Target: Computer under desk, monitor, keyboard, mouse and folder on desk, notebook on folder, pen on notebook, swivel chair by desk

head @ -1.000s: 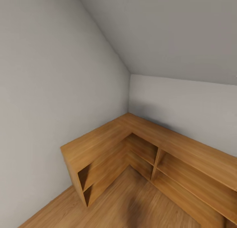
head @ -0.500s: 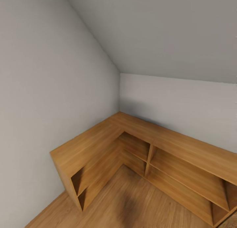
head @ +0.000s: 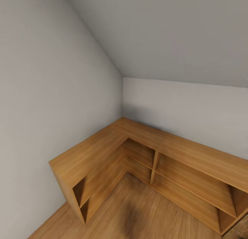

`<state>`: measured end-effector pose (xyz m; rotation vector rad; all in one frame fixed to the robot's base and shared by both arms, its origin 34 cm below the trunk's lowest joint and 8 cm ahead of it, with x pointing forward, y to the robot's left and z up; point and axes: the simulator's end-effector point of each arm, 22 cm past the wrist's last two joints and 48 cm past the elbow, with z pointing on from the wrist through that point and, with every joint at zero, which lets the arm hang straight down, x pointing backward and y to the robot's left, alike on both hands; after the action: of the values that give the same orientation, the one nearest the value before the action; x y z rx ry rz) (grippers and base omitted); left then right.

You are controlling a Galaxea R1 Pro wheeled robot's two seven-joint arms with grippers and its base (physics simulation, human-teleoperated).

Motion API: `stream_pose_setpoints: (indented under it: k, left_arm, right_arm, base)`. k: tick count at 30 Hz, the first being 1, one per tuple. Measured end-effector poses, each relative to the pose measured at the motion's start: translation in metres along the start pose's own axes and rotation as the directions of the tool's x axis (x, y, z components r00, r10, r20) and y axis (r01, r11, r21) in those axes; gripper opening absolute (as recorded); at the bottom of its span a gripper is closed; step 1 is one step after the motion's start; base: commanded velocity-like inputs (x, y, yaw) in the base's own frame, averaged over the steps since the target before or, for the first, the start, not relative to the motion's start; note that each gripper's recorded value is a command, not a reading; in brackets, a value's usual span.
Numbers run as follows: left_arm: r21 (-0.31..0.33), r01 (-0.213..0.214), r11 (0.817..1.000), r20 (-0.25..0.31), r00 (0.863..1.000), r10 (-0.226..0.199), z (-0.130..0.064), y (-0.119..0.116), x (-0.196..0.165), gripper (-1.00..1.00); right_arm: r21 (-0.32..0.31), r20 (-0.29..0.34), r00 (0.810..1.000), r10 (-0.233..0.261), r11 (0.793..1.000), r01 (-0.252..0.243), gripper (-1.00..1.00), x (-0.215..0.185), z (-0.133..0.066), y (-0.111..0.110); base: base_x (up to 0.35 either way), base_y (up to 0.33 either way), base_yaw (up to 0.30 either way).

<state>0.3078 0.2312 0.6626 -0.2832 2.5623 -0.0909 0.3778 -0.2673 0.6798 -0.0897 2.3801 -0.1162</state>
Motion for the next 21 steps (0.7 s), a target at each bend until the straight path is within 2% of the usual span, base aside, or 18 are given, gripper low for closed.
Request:
stream_pose_setpoints:
  k: [8,21]
  left_arm:
    - [0.001,0.000,1.000,0.005,1.000,0.000,0.0002,-0.0006,-0.0022,1.00]
    - [0.002,0.000,1.000,0.007,1.000,0.000,0.0000,-0.0008,-0.0029,1.00]
  right_arm:
    - [0.001,0.006,1.000,0.000,1.000,0.000,1.00,-0.0024,0.0002,-0.0004]
    - [0.001,0.010,1.000,0.001,1.000,-0.001,1.00,-0.0044,0.0003,-0.0005]
  base:
    - [0.000,0.002,-0.209]
    - [0.000,0.000,-0.262]
